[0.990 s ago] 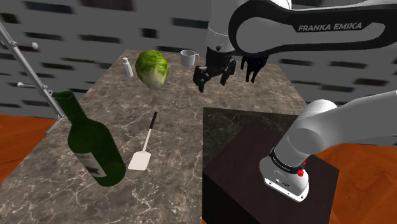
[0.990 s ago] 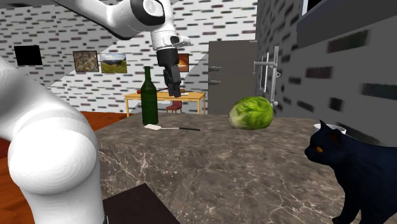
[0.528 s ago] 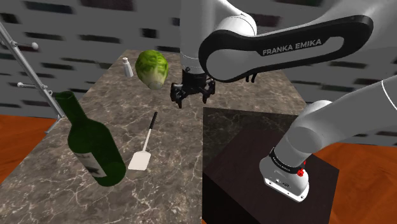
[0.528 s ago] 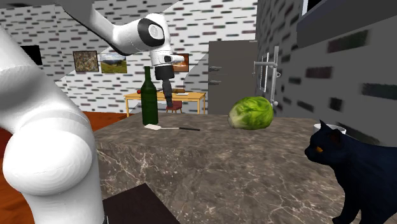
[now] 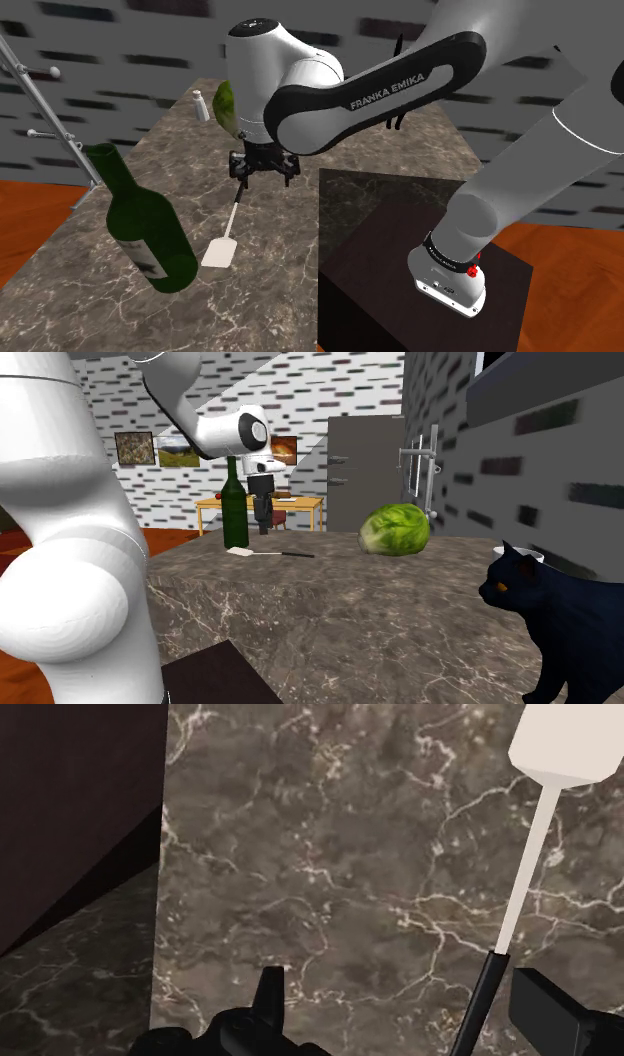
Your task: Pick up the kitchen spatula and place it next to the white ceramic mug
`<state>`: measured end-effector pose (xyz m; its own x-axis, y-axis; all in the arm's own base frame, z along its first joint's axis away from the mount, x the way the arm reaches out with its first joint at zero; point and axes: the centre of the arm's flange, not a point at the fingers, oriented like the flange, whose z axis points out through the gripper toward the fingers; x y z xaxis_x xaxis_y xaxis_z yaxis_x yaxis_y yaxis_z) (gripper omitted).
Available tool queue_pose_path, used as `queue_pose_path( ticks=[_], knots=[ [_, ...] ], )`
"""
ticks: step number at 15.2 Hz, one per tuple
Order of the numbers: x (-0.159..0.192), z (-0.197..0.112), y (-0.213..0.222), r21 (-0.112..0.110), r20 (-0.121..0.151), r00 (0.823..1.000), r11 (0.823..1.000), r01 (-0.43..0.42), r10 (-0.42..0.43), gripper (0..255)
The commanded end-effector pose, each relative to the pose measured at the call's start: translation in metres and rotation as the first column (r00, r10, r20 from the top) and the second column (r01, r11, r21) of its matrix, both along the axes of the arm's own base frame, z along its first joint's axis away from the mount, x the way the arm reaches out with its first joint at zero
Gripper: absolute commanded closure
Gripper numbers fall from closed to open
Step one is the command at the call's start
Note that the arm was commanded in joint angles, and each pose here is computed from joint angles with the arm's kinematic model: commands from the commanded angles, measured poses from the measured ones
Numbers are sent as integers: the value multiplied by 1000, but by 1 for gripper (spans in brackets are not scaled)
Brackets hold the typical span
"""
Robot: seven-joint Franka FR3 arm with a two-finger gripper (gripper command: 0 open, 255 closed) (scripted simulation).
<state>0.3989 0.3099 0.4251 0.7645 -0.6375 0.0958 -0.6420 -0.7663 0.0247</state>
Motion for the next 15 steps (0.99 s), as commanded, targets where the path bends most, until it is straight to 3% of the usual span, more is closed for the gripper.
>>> queue_pose_path(
  ticks=[1, 6, 15],
  knots=[
    [15, -13, 23, 14, 0, 999, 998, 53, -53, 0],
    [53, -45, 65, 37, -6, 985, 984, 174, -174, 0],
    [58, -87, 66, 38, -7, 983, 983, 182, -182, 0]
  ],
)
